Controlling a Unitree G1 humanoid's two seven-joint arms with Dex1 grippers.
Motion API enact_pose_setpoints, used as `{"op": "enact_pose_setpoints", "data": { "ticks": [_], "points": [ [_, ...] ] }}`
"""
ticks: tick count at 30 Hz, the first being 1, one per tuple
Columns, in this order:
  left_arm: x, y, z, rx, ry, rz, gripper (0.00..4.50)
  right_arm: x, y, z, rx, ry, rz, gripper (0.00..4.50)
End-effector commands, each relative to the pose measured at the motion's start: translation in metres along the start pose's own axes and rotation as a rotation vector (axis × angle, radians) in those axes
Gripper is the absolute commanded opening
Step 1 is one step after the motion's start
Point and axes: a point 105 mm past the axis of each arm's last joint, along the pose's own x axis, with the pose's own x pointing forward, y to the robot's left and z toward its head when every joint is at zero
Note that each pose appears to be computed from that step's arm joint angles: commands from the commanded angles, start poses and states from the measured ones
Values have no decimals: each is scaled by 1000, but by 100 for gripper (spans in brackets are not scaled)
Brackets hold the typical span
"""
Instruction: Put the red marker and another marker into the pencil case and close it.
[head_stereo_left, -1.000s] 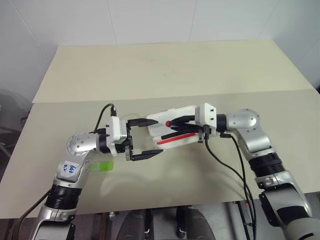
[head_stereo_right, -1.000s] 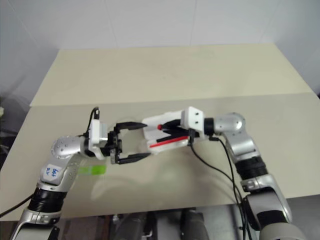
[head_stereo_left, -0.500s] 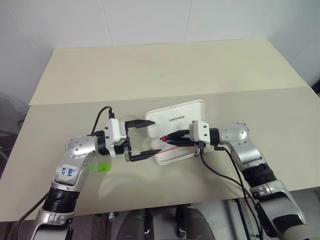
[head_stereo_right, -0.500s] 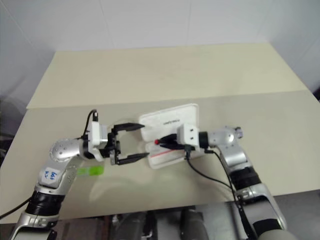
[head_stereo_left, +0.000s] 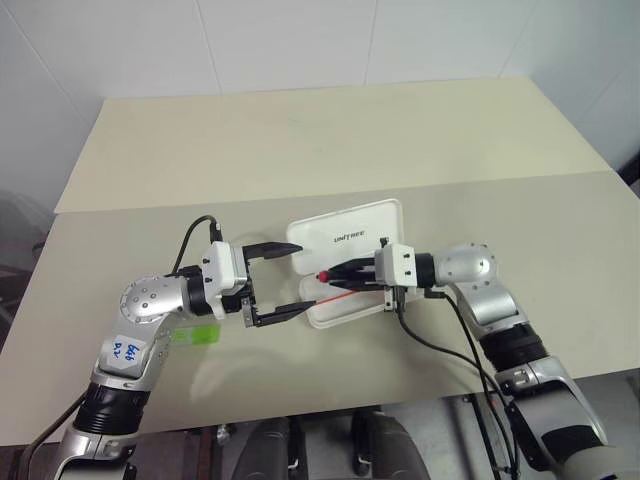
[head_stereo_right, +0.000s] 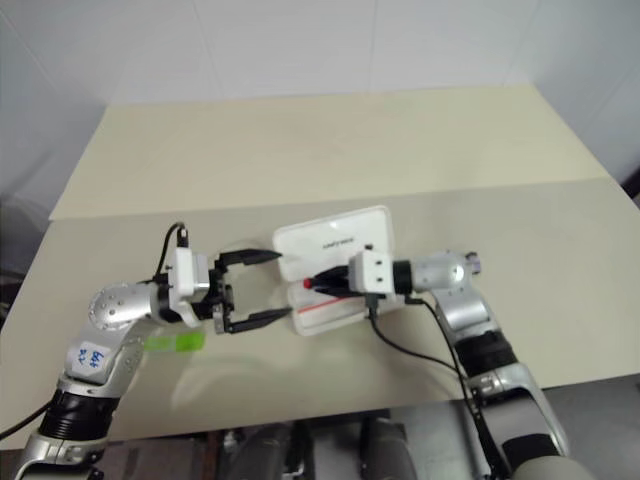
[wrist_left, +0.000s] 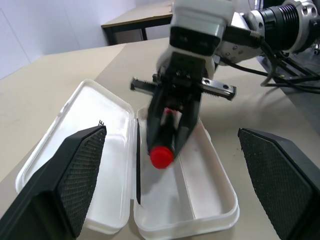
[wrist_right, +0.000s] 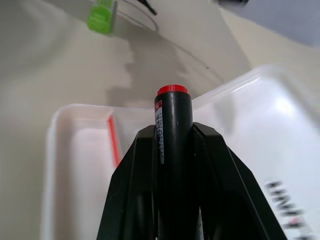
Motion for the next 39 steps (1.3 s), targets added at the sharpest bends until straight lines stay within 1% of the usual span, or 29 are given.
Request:
{"op": "enact_pose_setpoints", "data": {
  "ticks": [1,3,6,11,17,21,26,28,31,33,37,39],
  "points": [
    [-3,1,9,55,-3,15,450,0,-4,11,-85,-22,5,62],
    [-4,1,9,56,-2,18,450,0,-1,10,-123,-5,27,62],
    [-5,1,8,55,0,21,450,-1,5,1,-148,39,51,62],
    [-6,2,7,58,5,23,450,-6,9,-25,-128,134,45,62],
    [-6,0,5,63,8,20,450,-8,5,-31,-87,136,5,62],
    [-6,0,5,65,11,22,450,-7,1,-26,-115,118,-12,201],
    [-8,-1,5,68,17,27,450,-1,-7,-10,-137,49,-19,384],
    [-8,-1,5,68,18,28,450,0,-7,-5,-124,17,-9,448],
    [-8,-1,5,68,18,29,450,-1,-7,9,-50,-64,1,448],
    [-9,-1,5,68,20,29,450,-4,-7,15,-4,-92,15,448],
    [-10,-2,5,67,23,31,450,-11,-6,21,59,-112,29,448],
    [-13,-3,4,67,33,34,450,-20,-5,23,103,-111,32,448]
  ]
}}
